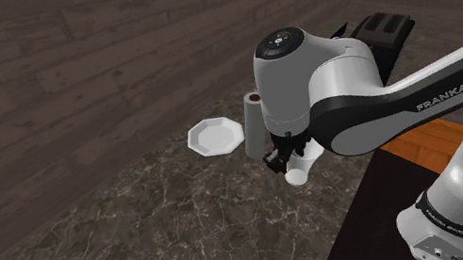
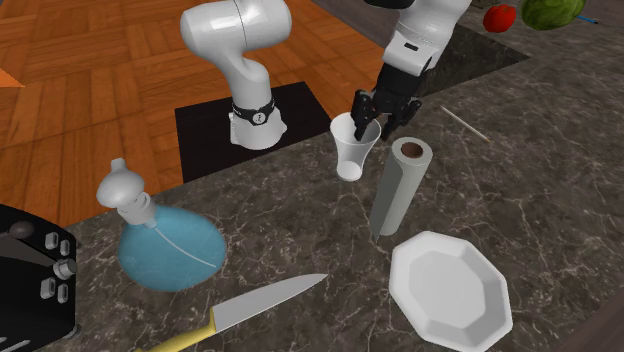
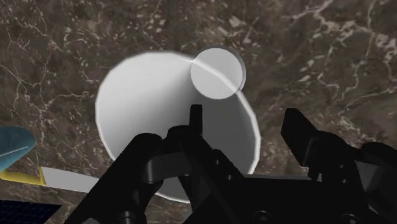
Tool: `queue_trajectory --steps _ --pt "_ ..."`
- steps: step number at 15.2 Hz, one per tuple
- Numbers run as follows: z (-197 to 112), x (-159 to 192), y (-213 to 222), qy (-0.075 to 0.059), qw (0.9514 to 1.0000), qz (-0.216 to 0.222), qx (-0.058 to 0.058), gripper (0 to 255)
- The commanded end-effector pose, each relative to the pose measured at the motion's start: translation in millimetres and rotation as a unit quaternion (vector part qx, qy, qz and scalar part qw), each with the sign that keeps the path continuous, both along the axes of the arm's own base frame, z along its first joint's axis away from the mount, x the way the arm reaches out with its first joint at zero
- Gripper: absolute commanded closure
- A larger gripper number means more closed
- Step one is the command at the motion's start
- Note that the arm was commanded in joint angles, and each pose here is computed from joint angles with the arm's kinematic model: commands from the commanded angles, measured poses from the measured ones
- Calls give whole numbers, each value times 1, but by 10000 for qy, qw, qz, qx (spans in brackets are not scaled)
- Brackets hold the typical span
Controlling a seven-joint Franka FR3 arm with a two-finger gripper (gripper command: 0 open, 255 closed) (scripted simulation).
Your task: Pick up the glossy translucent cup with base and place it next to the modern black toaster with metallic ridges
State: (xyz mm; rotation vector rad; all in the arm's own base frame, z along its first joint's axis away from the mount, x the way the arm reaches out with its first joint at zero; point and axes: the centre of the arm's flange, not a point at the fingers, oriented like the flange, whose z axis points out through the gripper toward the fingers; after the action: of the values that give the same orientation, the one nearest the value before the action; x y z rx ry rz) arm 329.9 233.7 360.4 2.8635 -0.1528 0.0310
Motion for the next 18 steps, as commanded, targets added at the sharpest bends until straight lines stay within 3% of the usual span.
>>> queue_trajectory --steps 1,9,18 --pt "0 0 0 0 10000 0 0 255" --pt "0 0 0 0 10000 0 0 255" --pt "47 0 0 0 10000 0 0 255"
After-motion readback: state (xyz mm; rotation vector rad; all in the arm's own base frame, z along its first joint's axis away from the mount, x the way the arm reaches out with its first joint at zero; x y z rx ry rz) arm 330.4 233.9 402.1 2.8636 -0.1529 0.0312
